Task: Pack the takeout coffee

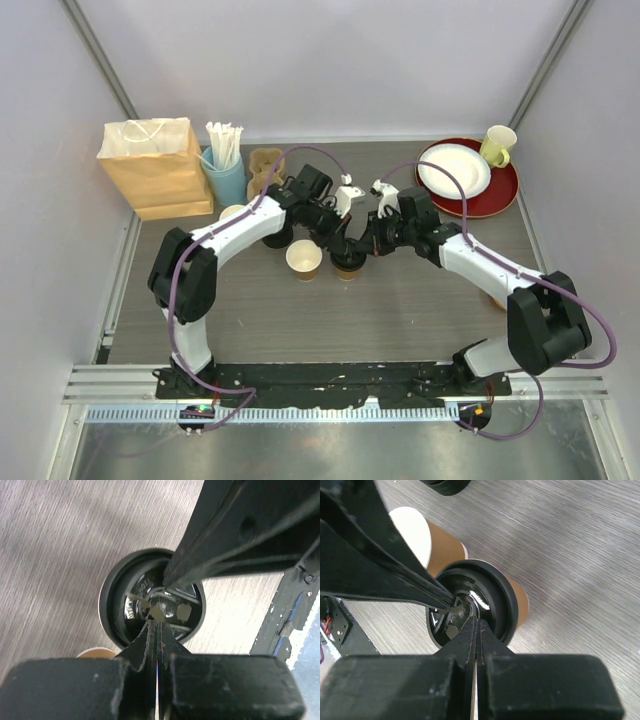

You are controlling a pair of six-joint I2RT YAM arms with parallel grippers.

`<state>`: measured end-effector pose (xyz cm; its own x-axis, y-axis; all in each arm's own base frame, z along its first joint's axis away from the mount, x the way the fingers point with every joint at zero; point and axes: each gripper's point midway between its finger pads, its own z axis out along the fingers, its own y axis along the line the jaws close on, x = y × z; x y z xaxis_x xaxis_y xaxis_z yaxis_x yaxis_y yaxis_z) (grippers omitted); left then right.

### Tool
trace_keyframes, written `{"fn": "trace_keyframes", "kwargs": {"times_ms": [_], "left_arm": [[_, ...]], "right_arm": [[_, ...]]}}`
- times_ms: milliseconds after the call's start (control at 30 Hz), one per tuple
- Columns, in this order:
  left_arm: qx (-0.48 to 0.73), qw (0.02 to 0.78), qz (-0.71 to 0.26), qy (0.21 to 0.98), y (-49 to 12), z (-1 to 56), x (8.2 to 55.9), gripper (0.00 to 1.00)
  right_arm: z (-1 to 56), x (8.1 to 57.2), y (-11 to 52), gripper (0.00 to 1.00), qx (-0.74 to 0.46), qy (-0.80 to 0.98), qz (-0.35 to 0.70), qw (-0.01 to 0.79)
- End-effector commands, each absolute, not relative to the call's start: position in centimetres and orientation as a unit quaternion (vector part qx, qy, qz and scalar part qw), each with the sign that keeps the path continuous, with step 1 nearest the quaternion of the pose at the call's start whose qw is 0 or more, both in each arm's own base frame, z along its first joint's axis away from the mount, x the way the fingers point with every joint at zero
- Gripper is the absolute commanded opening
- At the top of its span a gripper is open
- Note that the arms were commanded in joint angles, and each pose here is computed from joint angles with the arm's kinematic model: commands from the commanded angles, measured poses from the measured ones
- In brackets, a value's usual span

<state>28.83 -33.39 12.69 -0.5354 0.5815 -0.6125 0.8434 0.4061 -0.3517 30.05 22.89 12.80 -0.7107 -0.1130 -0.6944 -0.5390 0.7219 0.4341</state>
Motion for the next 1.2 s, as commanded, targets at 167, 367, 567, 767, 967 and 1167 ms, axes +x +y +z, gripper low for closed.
{"fn": "trace_keyframes", "kwargs": {"times_ms": [167, 367, 567, 767, 967, 1167], "left_arm": [[0.443, 0.212, -0.319, 0.81, -33.0, 12.7, 29.0, 0.0], [0.45, 0.245, -0.349, 0.785, -33.8, 17.7, 28.8, 0.0], [0.428, 0.265, -0.366, 0.782, -32.4, 21.2, 29.8, 0.0], [0.376, 0.303, -0.347, 0.804, -28.1, 22.7, 32.7, 0.0], [0.342, 0.322, -0.332, 0.818, -24.5, 22.6, 33.9, 0.0], [0.34, 0.322, -0.329, 0.82, -24.0, 22.4, 33.9, 0.0]], "right_arm": [[12.0, 30.2, 22.1, 0.01, -0.183, 0.877, 0.296, 0.332], [15.3, 30.8, 23.1, 0.01, -0.2, 0.859, 0.315, 0.351], [18.2, 31.3, 25.0, 0.01, -0.234, 0.835, 0.328, 0.374], [20.2, 31.0, 27.6, 0.01, -0.276, 0.81, 0.343, 0.387], [16.8, 30.6, 28.9, 0.01, -0.284, 0.811, 0.363, 0.36], [9.1, 30.0, 27.3, 0.01, -0.258, 0.863, 0.324, 0.29]]}}
